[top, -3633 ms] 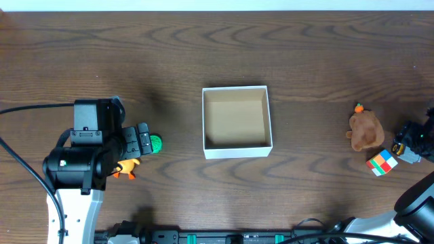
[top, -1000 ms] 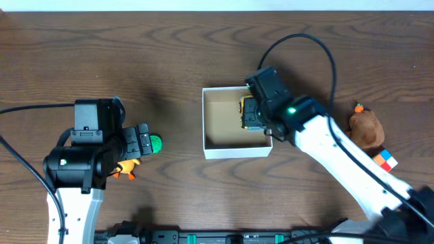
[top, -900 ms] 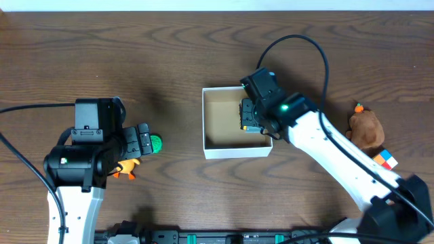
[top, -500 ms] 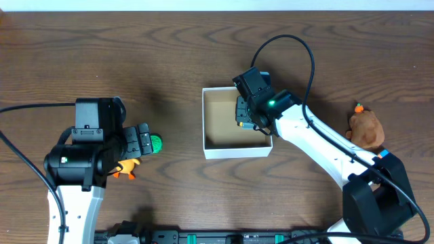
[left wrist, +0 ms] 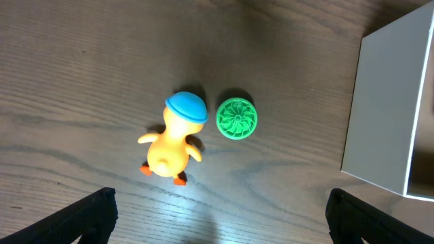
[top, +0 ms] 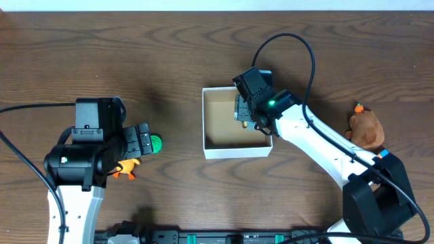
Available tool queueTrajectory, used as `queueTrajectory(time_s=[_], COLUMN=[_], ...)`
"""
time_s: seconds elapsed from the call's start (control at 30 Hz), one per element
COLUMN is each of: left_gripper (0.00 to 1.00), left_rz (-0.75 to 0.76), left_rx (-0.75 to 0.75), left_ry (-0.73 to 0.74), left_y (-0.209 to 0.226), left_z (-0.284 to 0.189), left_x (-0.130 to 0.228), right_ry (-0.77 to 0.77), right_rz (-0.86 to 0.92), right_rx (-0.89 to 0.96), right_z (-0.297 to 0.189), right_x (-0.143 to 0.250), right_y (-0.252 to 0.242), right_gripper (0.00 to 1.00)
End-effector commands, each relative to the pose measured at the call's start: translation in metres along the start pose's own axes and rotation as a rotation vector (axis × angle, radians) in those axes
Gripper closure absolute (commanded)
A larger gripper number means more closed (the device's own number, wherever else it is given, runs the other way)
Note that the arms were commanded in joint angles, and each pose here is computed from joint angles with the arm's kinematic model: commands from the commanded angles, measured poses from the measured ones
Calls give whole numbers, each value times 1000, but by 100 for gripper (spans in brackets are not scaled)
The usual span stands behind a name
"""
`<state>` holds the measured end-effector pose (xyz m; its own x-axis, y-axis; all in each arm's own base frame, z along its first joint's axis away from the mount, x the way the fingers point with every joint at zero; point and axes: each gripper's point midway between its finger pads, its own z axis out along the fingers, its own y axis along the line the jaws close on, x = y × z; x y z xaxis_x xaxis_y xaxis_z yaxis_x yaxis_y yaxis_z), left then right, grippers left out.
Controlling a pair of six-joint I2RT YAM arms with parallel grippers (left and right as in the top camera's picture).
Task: Pack container
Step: 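Lower the truck into the box and open the right gripper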
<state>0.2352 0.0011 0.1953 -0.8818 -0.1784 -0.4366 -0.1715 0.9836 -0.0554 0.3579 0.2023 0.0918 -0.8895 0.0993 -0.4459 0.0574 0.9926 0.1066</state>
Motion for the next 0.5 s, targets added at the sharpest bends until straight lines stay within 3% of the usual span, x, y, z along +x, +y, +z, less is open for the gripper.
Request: queueTrajectory(time_s=[0.0,0.47], left_gripper=[2,2], left_rz=[-10,-10], left_rx=[-2,-2], left_ry=[-8,-8], left_y=[1,1], left_z=[-2,-2], left_x=[-4,-4], right_ry=[-22,-97], right_rz=[2,-67], right_rx=[11,-55], right_z=[-1,-13], right_x=[-7,-27], right_y=[0,15], right_gripper=[26,30])
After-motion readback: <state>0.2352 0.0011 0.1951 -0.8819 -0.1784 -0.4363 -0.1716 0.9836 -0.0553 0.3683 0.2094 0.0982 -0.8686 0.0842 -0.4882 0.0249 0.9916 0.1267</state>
